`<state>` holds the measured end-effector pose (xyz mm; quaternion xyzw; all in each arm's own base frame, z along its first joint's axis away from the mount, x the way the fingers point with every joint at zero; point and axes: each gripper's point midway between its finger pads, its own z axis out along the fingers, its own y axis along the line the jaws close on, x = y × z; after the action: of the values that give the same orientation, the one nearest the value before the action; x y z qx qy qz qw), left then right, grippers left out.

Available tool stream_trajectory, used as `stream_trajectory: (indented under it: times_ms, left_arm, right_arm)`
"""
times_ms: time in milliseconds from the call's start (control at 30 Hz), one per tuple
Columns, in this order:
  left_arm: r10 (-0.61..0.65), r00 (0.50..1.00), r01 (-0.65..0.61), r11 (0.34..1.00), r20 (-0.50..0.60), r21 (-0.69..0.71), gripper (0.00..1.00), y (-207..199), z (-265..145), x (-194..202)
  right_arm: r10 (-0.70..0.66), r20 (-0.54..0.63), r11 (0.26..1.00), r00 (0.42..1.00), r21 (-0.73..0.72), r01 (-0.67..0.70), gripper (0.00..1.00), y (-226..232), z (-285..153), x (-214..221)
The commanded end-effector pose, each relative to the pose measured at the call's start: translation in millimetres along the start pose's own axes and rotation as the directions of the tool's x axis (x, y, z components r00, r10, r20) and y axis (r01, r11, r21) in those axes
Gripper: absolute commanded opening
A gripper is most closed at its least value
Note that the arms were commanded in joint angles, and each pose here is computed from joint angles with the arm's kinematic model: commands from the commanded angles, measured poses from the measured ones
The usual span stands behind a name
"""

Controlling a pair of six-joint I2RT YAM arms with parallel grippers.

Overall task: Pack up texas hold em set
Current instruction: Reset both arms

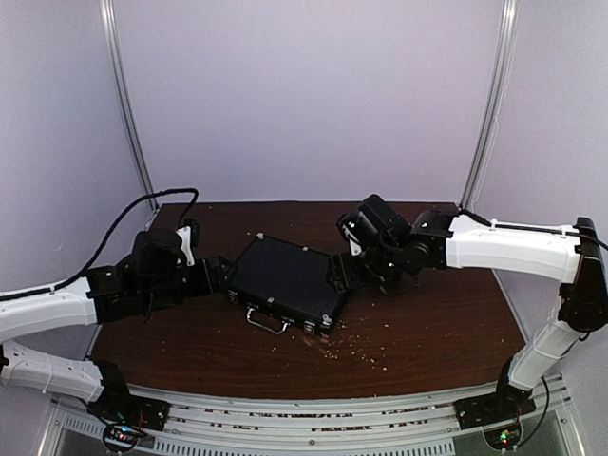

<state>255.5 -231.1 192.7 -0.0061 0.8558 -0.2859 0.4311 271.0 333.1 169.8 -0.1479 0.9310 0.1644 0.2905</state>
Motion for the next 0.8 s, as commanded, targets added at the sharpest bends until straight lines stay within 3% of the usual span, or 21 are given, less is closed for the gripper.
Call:
stream_trajectory:
  times_ms: [0,167,300,433,567,767]
  left_arm:
    - [0.126,0.991,-0.125,0.992,-0.046,0.035,0.73,-8.8,20.0,-28.8]
    - [0.144,0.983,-0.145,0.989,-0.117,0.000,0.73,27.0,64.2,-63.0]
    - [0.063,0.996,-0.068,0.994,-0.065,-0.086,0.73,100.3,72.4,-103.0]
    - [-0.056,0.998,0.062,0.978,0.039,-0.199,0.74,193.5,44.4,-125.9]
    - [-0.148,0.966,0.215,0.914,0.211,-0.343,0.75,282.7,-15.7,-133.7]
    - [-0.043,0.960,0.202,0.791,0.277,-0.578,0.79,338.9,-59.5,-112.2]
  right_arm:
    - [0.034,0.082,0.999,0.996,-0.015,-0.033,0.73,-15.3,-9.8,-45.6]
    - [0.137,0.151,0.989,0.979,0.028,-0.143,0.75,-75.0,-3.9,-90.2]
    - [0.202,0.229,0.966,0.952,0.110,-0.232,0.76,-143.8,-11.2,-113.9]
    - [0.271,0.321,0.919,0.908,0.194,-0.343,0.76,-224.7,-26.7,-114.7]
    - [0.323,0.453,0.845,0.831,0.257,-0.468,0.76,-306.0,-51.4,-91.4]
    - [0.228,0.686,0.765,0.691,0.313,-0.562,0.78,-356.6,-100.4,-51.8]
